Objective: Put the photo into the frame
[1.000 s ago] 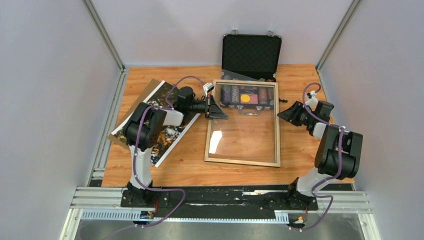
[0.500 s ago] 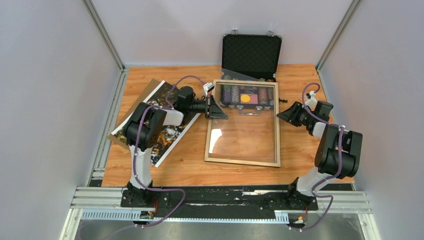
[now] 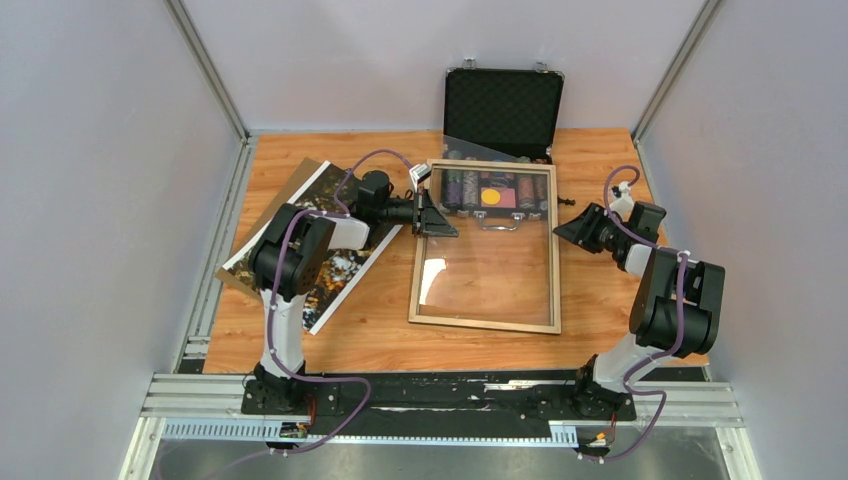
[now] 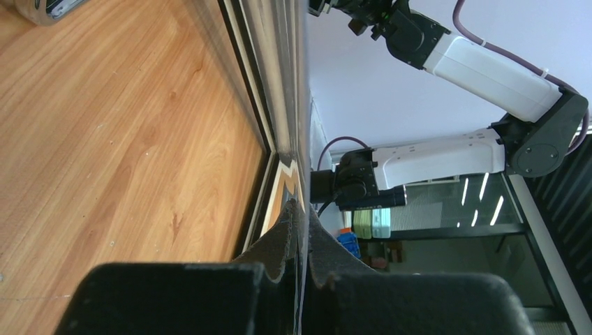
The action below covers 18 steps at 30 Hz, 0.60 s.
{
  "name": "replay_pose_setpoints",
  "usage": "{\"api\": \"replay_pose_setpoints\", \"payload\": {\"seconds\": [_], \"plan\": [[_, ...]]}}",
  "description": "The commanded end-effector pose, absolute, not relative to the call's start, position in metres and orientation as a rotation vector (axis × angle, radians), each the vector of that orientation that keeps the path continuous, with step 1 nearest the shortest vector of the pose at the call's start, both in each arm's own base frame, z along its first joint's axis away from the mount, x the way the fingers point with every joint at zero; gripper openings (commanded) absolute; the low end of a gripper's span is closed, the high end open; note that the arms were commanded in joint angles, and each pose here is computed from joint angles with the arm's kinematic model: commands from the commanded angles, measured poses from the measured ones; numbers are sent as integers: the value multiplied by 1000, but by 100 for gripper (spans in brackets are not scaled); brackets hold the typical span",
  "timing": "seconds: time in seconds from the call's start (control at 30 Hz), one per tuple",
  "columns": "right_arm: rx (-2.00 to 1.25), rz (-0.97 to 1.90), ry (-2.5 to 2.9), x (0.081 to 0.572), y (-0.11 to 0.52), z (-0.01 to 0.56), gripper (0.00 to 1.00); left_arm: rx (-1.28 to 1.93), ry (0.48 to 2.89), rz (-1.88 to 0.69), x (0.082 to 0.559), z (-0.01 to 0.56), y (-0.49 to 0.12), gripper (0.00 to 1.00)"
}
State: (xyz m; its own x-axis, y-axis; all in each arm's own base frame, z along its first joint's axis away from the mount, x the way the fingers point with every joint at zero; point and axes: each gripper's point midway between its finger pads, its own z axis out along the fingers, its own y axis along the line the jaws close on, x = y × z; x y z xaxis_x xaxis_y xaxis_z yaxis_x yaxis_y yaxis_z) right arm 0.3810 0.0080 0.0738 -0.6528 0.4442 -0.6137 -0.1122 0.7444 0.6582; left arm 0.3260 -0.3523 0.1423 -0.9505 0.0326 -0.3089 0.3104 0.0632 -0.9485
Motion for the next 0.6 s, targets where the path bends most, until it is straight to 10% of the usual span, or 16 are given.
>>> {"api": "replay_pose_setpoints", "payload": {"seconds": [0.0,0.57], "plan": [[172,848,2088,393,7,86,43,455,2053,-1983,328,155,-359,0],[148,840,2111,395,12,81,29,456,2066,-1969,328,151,-358,0]]}}
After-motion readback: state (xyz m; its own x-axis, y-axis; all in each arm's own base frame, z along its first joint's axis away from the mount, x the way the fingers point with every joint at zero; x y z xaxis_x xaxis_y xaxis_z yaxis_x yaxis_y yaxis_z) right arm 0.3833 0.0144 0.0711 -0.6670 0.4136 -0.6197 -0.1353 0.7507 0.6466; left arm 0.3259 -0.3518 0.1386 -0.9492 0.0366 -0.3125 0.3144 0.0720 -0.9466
